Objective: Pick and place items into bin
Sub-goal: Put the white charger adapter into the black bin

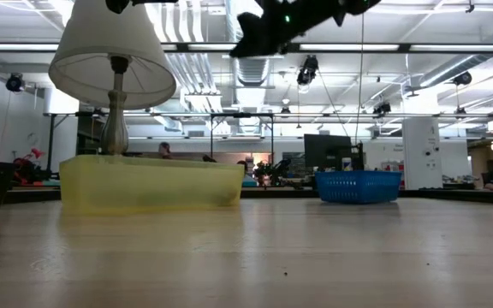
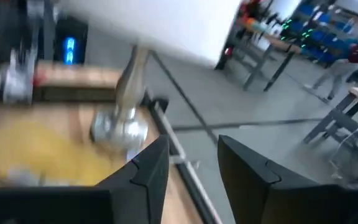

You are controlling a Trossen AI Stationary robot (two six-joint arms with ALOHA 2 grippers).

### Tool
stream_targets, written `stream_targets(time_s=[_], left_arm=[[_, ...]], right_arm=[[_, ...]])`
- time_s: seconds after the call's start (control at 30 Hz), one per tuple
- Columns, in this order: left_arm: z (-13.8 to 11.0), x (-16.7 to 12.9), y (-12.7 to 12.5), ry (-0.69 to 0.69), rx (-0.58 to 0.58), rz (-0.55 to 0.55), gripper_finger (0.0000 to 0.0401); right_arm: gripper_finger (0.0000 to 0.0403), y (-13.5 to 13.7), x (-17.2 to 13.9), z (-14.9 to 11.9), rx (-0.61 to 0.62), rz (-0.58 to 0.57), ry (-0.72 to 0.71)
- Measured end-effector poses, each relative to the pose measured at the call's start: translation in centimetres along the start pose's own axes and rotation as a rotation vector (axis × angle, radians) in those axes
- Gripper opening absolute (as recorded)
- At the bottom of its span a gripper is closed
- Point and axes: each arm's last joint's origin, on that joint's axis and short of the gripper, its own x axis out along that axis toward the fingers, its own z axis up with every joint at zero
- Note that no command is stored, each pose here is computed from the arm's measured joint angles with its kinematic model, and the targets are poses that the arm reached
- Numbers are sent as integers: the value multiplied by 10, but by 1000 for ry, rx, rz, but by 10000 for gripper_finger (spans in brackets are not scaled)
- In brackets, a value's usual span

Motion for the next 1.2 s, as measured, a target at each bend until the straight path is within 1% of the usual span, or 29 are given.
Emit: stream_targets(time_s=[0.07,0.2,0.27,0.37,0.47,0.53,0.63,0.7,0.73,0.83,0.97,1.1,1.2], left_arm=[[-2,0,0,4,3,0,207],[-4,1,0,8,6,1,207],[-4,1,0,8,6,1,207],[-3,1,0,7,5,1,207],[-3,1,0,7,3,1,207],[-3,1,0,7,-19,1,207],[-4,1,0,8,-51,1,207],[-4,1,0,8,-67,1,207],[-4,1,0,8,-70,1,207],[-4,1,0,8,-70,1,207],[-4,1,0,9,-59,2,207],[-5,1,1,10,-9,6,207],[-7,2,1,16,21,7,207]], right_arm=[[120,-9,-1,14,15,-19,-44],[116,-30,-2,35,-39,-15,-118],[114,-39,-4,45,-15,-30,-141],[114,-49,-6,51,64,-42,-123],[117,-52,-7,52,146,-41,-107],[119,-51,-7,52,179,-21,-108],[117,-47,-6,47,144,100,-80],[114,-44,-6,43,163,161,-46],[113,-43,-6,42,187,174,-29],[110,-43,-6,38,245,180,8],[110,-44,-6,34,242,194,46],[114,-44,-6,33,245,202,55],[119,-48,-5,31,246,186,58]])
